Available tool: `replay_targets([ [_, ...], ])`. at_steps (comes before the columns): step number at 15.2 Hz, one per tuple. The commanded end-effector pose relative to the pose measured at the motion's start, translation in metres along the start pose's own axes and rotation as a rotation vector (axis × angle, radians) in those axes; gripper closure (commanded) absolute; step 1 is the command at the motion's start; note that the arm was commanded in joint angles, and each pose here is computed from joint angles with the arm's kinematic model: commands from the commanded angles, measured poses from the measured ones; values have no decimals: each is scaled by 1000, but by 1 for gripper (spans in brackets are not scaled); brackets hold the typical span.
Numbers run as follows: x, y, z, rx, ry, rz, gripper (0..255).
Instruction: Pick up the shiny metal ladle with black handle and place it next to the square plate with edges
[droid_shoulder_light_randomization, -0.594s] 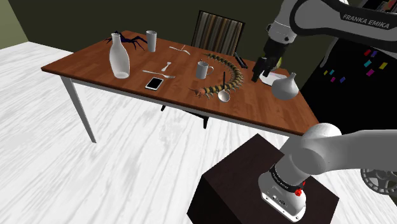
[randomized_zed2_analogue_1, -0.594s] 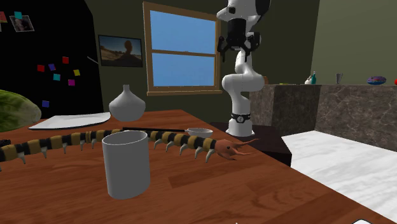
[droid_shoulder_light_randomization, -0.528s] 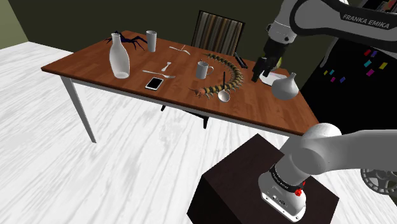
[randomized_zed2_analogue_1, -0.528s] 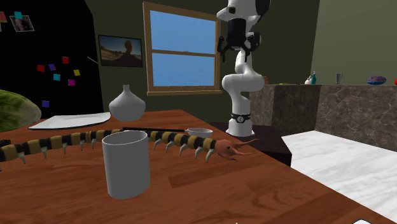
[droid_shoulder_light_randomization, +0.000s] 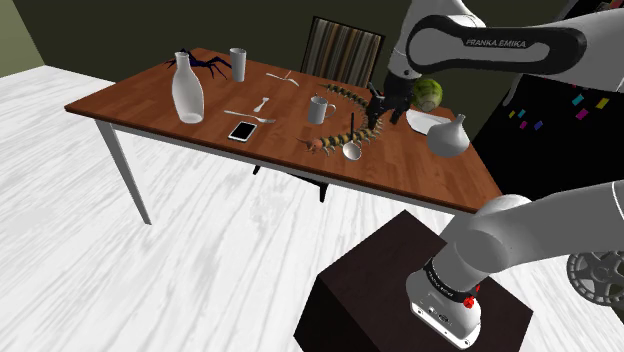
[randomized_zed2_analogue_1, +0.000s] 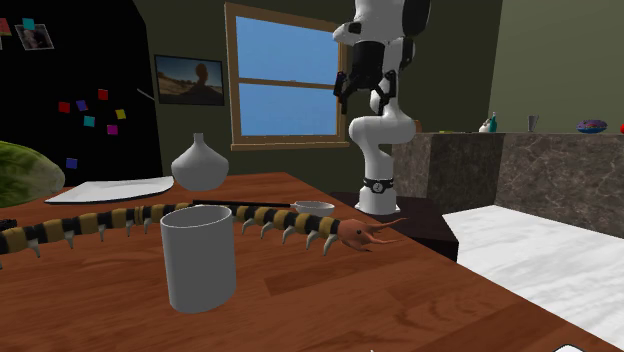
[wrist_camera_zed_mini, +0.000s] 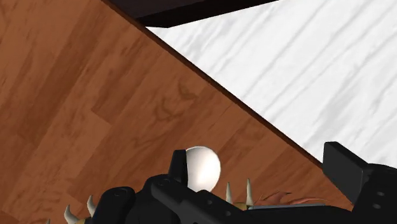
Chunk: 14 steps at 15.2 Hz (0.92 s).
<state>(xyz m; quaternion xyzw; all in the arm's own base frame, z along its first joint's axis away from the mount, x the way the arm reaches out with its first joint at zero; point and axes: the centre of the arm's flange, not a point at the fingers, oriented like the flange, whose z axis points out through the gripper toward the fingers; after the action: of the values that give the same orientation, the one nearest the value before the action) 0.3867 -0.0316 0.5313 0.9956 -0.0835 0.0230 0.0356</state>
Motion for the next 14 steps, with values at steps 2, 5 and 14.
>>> replay_targets([
  [2, 31, 2, 24, -22, 6, 90, 0],
  [5, 62, 6, 48, -45, 11, 177, 0],
  [14, 152, 35, 116, -112, 24, 439, 0],
])
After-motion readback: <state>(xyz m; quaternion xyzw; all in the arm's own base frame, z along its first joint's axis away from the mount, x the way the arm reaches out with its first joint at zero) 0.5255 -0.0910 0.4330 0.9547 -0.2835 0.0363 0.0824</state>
